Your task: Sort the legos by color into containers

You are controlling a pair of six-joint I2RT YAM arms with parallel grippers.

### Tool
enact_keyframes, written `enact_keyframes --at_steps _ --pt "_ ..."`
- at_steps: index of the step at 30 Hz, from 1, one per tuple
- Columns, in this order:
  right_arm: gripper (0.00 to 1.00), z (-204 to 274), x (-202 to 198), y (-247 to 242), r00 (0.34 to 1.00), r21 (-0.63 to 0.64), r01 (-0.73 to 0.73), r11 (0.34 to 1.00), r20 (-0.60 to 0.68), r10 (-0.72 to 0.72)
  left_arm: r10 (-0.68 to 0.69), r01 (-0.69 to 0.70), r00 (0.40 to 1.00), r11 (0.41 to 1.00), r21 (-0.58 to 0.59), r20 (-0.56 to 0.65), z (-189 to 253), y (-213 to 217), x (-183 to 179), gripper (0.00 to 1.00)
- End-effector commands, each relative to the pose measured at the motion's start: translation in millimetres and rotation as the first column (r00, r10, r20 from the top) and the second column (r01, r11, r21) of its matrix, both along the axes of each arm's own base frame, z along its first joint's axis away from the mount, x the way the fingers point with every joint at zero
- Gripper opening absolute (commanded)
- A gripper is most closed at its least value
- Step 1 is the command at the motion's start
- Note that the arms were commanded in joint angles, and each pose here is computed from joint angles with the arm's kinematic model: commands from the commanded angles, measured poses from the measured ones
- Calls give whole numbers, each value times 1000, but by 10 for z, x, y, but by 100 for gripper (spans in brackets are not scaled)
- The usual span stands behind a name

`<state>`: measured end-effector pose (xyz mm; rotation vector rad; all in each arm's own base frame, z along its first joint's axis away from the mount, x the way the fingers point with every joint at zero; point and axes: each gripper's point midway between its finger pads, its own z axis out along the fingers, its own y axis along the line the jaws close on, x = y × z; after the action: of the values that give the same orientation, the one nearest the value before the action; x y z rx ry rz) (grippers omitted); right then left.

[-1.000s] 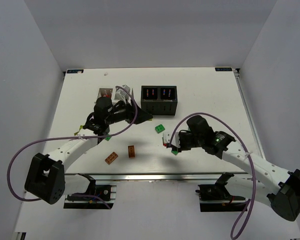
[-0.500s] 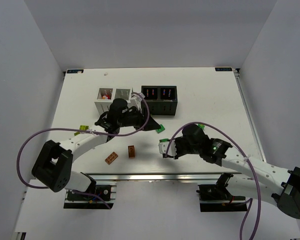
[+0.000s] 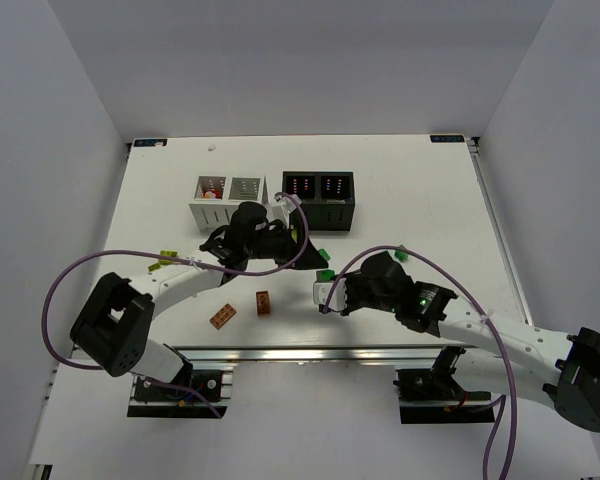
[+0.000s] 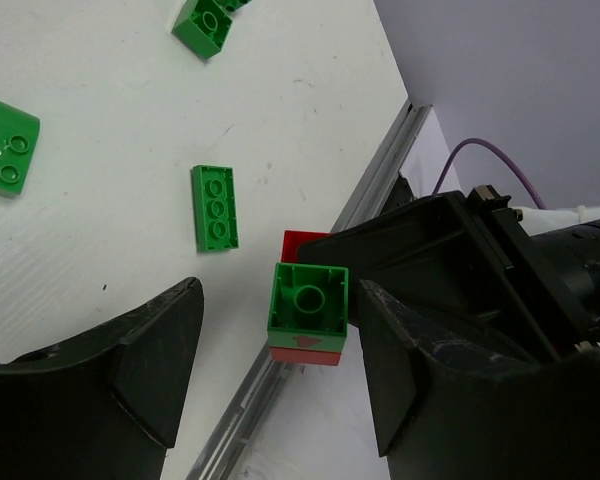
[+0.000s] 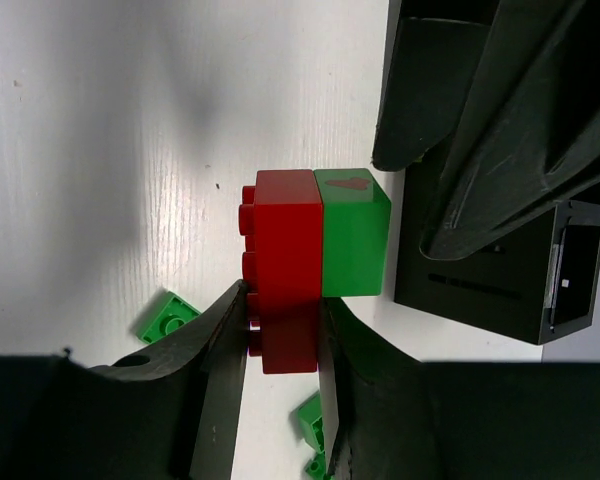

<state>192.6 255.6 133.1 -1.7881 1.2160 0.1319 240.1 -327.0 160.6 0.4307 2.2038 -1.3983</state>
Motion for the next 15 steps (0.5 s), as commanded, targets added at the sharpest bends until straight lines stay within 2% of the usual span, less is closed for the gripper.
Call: enact_keyframes --at_steps 1,15 --pt "0 150 56 72 999 69 19 997 39 -22 -29 31 999 999 -41 43 227 -72 -9 72" --pt "0 195 125 27 995 99 68 993 66 -74 -62 62 998 998 -26 23 142 -138 -82 71"
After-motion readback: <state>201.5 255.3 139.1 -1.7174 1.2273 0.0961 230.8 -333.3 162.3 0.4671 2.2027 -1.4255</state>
